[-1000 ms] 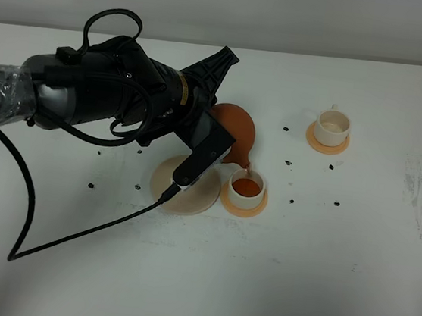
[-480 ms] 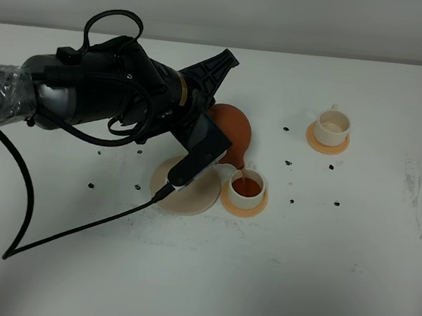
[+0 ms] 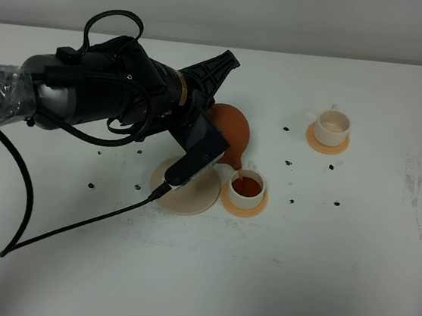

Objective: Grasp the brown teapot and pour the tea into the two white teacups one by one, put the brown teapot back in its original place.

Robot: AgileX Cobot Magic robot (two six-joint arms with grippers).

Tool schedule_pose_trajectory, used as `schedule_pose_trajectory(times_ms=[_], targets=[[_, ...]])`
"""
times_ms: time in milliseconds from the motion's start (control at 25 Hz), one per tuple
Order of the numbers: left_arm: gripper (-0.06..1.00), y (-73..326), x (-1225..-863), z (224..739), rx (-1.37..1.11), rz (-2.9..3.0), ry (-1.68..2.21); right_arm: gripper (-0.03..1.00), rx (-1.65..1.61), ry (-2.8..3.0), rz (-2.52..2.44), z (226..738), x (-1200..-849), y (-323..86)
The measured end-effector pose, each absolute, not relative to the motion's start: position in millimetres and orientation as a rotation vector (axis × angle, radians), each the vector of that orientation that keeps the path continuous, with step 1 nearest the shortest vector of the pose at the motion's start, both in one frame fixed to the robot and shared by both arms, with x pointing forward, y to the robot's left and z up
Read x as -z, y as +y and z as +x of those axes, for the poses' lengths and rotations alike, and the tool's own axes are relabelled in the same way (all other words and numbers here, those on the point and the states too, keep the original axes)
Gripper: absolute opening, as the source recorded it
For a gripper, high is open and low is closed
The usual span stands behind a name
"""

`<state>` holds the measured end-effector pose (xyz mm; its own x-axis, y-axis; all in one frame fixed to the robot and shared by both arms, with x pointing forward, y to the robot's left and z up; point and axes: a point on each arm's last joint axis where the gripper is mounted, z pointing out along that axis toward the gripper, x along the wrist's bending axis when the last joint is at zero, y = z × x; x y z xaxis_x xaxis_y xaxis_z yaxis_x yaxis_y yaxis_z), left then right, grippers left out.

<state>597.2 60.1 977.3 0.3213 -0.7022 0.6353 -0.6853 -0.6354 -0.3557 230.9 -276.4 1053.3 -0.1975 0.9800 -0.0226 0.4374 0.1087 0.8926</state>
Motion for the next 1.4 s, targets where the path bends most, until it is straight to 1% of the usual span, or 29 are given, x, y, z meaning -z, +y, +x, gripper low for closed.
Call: schedule_pose_trajectory(times_ms=[480,1160,1280,1400], targets=[[0.13,60,-977,597,1.237,-2.551,1.319,0.23,-1.040,1.725,1.392,231,-1053,-276],[0.13,61,-974,591,1.160,-2.839,1.032,0.23,-1.040,1.725,1.392,231,-1053,-276],[0.13,63,-982,589,1.180,-2.886,0.976,0.23,-1.040,1.725,1.392,231,-1053,-276],[0.13,67,-998,584,1.223,-2.956,0.872,0.23,-1.040,1.725,1.392,231,-1053,-276]])
